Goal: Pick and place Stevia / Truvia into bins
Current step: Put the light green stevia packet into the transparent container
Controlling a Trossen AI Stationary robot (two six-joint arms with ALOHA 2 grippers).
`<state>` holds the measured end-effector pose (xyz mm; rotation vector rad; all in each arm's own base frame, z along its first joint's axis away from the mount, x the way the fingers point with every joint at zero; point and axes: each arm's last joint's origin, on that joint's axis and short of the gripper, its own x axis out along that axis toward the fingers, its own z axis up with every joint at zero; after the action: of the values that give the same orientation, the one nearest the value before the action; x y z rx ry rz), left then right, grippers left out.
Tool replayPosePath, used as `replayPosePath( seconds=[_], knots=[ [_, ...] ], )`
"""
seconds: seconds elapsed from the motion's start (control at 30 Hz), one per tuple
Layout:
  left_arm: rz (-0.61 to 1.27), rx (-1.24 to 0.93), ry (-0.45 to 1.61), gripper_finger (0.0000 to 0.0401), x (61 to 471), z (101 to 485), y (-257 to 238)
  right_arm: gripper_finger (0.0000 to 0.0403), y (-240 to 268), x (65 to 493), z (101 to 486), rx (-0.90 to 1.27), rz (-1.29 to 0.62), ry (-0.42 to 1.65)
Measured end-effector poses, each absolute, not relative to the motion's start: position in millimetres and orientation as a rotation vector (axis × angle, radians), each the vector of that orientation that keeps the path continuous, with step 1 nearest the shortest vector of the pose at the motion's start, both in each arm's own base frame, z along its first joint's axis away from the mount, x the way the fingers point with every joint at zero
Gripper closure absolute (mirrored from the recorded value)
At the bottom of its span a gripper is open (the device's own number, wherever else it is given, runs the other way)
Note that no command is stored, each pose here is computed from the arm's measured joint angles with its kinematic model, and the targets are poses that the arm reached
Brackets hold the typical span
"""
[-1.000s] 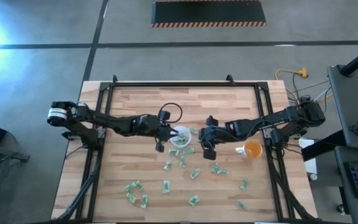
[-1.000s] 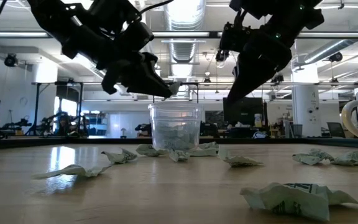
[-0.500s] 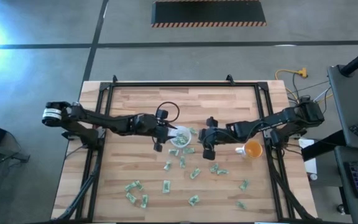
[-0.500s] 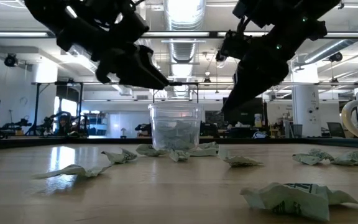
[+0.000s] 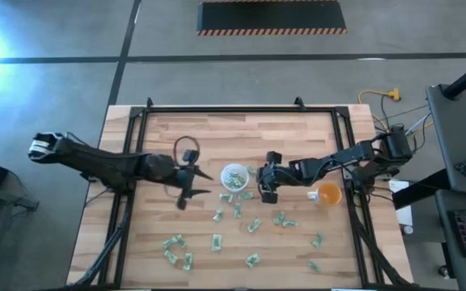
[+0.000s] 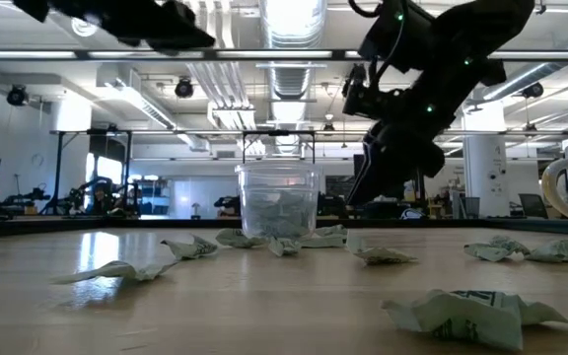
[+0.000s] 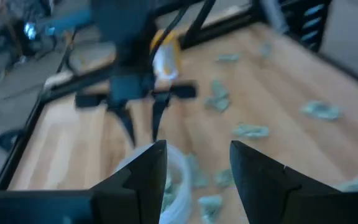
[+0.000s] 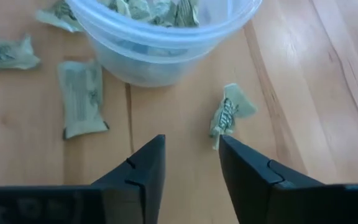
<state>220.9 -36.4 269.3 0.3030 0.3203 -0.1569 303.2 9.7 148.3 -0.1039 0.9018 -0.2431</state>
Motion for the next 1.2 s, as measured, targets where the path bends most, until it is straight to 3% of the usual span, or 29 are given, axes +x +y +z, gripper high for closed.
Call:
replayPosePath(
  seconds=[0.47, 1.2],
  knots=[
    [-0.246, 0.295, 0.137, 0.0241, 182, 296, -51, 0.0234, -13, 313, 125, -0.085, -0.300, 0.921],
    [-0.248, 0.305, 0.141, 0.0241, 183, 293, -52, 0.0265, -27, 318, 112, -0.022, -0.271, 0.924]
  ],
)
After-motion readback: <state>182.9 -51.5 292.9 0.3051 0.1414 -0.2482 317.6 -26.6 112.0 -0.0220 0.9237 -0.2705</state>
